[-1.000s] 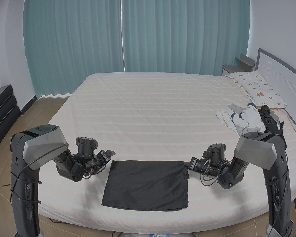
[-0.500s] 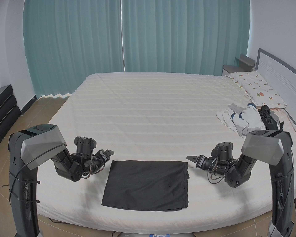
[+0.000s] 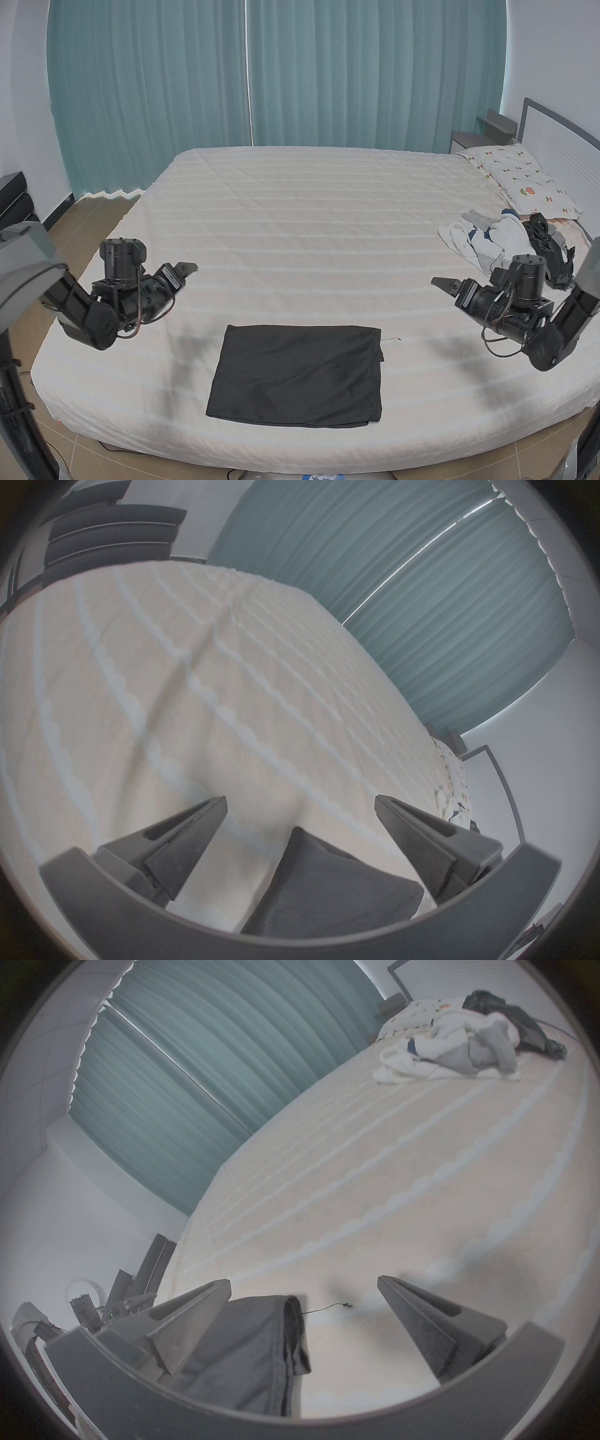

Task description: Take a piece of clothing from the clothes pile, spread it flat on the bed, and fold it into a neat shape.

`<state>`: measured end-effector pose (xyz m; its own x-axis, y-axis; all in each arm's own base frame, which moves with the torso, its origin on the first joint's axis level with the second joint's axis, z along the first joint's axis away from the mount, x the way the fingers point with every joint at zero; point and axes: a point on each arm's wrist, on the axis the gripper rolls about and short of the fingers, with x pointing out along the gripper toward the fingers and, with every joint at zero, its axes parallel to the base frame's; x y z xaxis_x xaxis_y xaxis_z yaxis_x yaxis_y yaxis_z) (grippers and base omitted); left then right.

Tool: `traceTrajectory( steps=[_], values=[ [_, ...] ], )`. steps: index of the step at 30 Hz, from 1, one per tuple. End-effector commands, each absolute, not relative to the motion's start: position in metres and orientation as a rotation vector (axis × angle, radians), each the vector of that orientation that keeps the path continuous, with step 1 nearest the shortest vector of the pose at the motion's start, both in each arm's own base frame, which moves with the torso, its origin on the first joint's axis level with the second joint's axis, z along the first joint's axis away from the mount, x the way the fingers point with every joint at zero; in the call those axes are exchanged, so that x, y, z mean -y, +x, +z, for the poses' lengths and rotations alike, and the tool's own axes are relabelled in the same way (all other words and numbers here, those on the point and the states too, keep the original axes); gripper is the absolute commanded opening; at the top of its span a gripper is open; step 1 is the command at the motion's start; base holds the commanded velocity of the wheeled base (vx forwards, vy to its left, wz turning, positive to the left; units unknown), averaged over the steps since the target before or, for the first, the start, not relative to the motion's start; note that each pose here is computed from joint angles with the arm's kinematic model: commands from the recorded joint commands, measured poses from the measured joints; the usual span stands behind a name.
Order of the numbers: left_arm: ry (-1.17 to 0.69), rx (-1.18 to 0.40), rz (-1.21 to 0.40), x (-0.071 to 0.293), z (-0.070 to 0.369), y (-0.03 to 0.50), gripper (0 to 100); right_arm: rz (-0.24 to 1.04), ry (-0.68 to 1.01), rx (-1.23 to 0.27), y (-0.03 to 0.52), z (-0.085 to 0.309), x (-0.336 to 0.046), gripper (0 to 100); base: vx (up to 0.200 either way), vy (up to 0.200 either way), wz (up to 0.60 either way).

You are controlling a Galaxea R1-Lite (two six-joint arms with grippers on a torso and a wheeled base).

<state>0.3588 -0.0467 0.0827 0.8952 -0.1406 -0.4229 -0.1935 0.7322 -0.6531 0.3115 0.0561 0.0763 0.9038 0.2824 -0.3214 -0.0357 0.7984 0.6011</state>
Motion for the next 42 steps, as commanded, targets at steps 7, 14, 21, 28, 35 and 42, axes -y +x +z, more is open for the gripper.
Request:
traceTrajectory(
  steps=[7,14,21,28,35,42],
  values=[
    [-0.586,-0.074,0.006,0.009,0.214,0.214,100,0.230,0.441,-0.120,0.172,0.196,-0.024,100,0.000,0.000,0.00],
    [-0.404,0.065,0.023,-0.001,0.241,0.142,100,0.253,0.250,-0.060,0.092,0.208,-0.014,100,0.000,0.000,0.00],
    [-0.260,0.098,0.011,-0.001,0.244,0.061,100,0.255,0.087,0.000,0.024,0.202,-0.006,100,0.000,0.000,0.00],
    [-0.171,0.106,-0.043,0.001,0.231,0.008,100,0.143,-0.043,-0.029,-0.021,0.173,0.000,100,0.000,0.000,0.00],
    [-0.021,0.122,-0.176,0.002,0.213,-0.026,100,0.101,-0.104,0.013,-0.038,0.161,-0.001,100,0.000,0.000,0.00],
    [0.019,0.095,-0.214,0.002,0.180,-0.041,100,0.095,-0.121,-0.002,-0.046,0.133,0.000,100,0.000,0.000,0.00]
  ],
)
